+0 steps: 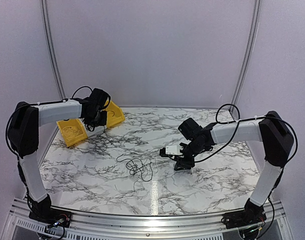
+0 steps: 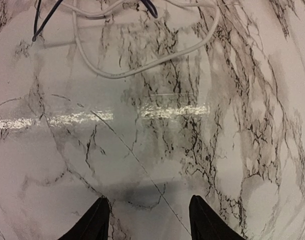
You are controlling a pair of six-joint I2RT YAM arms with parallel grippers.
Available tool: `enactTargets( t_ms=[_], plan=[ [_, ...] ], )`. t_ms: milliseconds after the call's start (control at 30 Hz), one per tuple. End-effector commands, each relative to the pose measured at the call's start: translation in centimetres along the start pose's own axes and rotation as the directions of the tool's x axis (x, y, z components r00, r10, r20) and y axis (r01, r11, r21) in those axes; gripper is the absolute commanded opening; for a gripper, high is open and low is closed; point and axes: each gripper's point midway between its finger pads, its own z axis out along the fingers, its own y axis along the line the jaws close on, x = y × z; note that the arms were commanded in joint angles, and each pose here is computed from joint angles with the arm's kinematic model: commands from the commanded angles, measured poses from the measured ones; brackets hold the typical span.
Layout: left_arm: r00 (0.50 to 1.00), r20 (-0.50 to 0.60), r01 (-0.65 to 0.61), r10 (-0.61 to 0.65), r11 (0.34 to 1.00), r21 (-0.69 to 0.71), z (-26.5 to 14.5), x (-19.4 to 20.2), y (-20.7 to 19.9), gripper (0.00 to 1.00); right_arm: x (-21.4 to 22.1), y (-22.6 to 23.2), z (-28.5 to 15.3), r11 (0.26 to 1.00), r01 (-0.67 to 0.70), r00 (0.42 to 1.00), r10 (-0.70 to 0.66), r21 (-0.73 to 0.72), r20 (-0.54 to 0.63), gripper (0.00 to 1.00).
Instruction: Untangle the cables
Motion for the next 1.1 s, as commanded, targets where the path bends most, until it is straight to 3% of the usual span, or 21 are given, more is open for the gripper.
enactTargets(
  t_ms=[0,133,267,500,633,900,1067],
  plan=[
    [1.0,-0.013,-0.011,0.009,0.992,-0.126,1.1,0.3,2.1,0.38,-1.3,-0.3,0.0,1.0,0.004,1.0,-0.004,-0.003,0.023,0.55],
    [0.999,-0.013,-0.037,0.036,0.987,-0.159,1.5,0.4,2.5,0.38,-1.4,-0.3,-0.1,1.0,0.007,1.0,-0.007,-0.003,0.026,0.55],
    [0.998,-0.03,-0.051,0.05,0.998,-0.022,1.7,0.7,-0.6,0.36,-1.4,-0.3,-0.2,1.0,0.008,1.0,-0.008,-0.001,0.028,0.55],
    [0.994,-0.059,0.091,-0.093,0.995,-0.033,4.3,2.0,-1.8,0.42,-1.3,-0.2,0.0,1.0,0.009,1.0,-0.009,-0.008,0.026,0.55],
    [0.992,-0.052,0.115,-0.117,0.992,-0.042,5.7,1.3,-2.5,0.41,-1.4,0.2,0.3,1.0,0.013,1.0,-0.013,-0.021,0.021,0.55],
    [0.986,-0.103,0.123,-0.129,0.99,-0.064,9.0,2.5,-2.2,0.28,-1.4,0.2,0.3,1.0,0.017,1.0,-0.017,-0.021,0.021,0.55],
    [0.986,-0.102,0.124,-0.13,0.99,-0.066,9.2,2.2,-1.6,0.08,-1.3,0.3,0.4,1.0,0.017,1.0,-0.017,-0.024,0.018,0.55]
  ],
)
